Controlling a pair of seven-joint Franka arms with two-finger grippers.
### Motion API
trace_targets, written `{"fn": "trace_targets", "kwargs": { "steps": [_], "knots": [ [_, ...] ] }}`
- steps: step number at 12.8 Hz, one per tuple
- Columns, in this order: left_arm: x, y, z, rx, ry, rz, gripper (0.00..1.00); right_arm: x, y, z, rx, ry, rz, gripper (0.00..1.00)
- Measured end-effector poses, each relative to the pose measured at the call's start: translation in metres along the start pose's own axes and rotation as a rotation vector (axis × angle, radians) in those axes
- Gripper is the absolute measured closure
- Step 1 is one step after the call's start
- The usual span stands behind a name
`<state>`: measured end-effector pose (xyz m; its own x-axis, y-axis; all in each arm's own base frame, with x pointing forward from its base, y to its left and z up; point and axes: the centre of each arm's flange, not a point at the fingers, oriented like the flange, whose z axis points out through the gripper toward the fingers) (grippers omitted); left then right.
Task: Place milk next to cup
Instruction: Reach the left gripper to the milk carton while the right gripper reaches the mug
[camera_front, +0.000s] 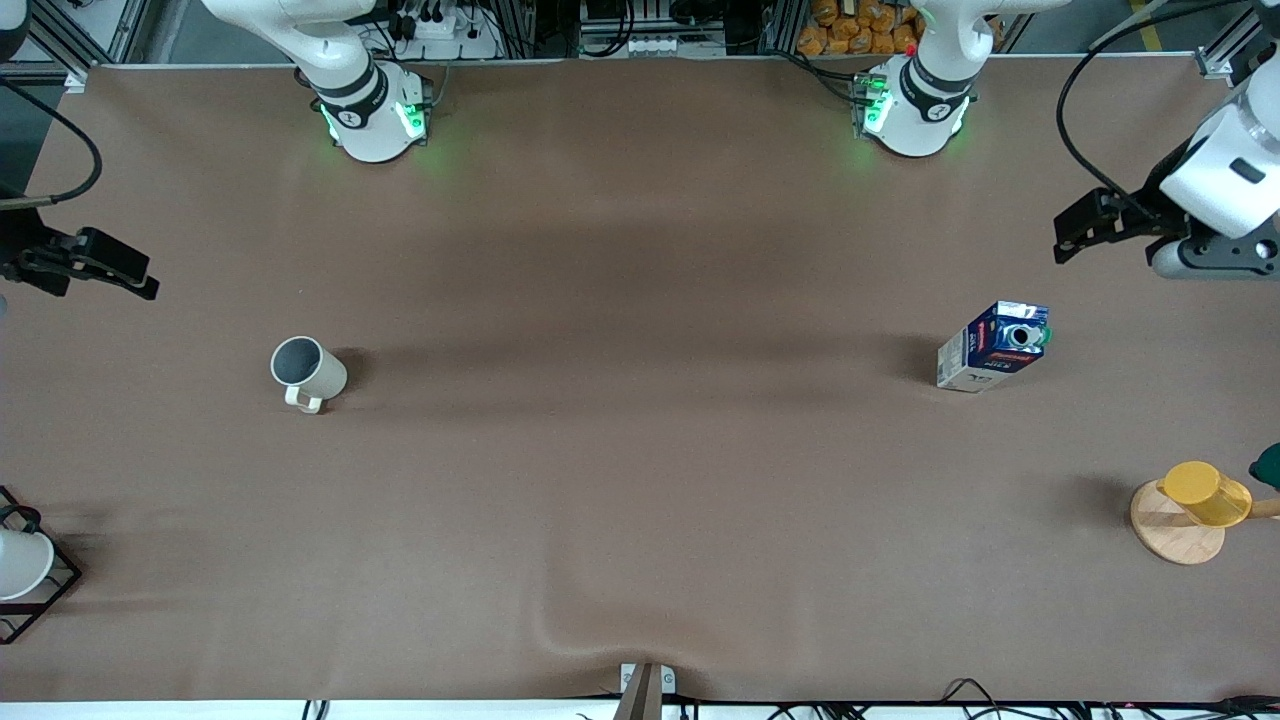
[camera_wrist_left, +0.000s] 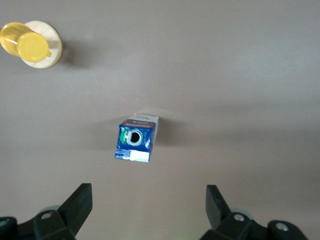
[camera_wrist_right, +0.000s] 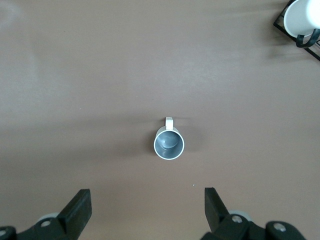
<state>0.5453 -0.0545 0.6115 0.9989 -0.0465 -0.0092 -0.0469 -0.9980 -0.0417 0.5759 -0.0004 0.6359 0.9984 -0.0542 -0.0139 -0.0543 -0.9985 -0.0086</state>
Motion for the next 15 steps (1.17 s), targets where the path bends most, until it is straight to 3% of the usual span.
{"fn": "trace_targets", "kwargs": {
  "steps": [4, 10, 15],
  "knots": [
    [0.016, 0.003, 0.061, 0.03, 0.002, 0.015, 0.0, 0.008, -0.013, 0.024, -0.001, 0.001, -0.02, 0.0],
    [0.015, 0.005, 0.138, 0.029, -0.081, 0.009, 0.0, 0.022, -0.035, 0.149, -0.002, 0.009, -0.053, 0.0],
    [0.024, -0.027, 0.205, 0.016, -0.109, -0.026, 0.0, -0.005, -0.031, 0.253, -0.013, -0.087, -0.051, 0.0]
  ]
}}
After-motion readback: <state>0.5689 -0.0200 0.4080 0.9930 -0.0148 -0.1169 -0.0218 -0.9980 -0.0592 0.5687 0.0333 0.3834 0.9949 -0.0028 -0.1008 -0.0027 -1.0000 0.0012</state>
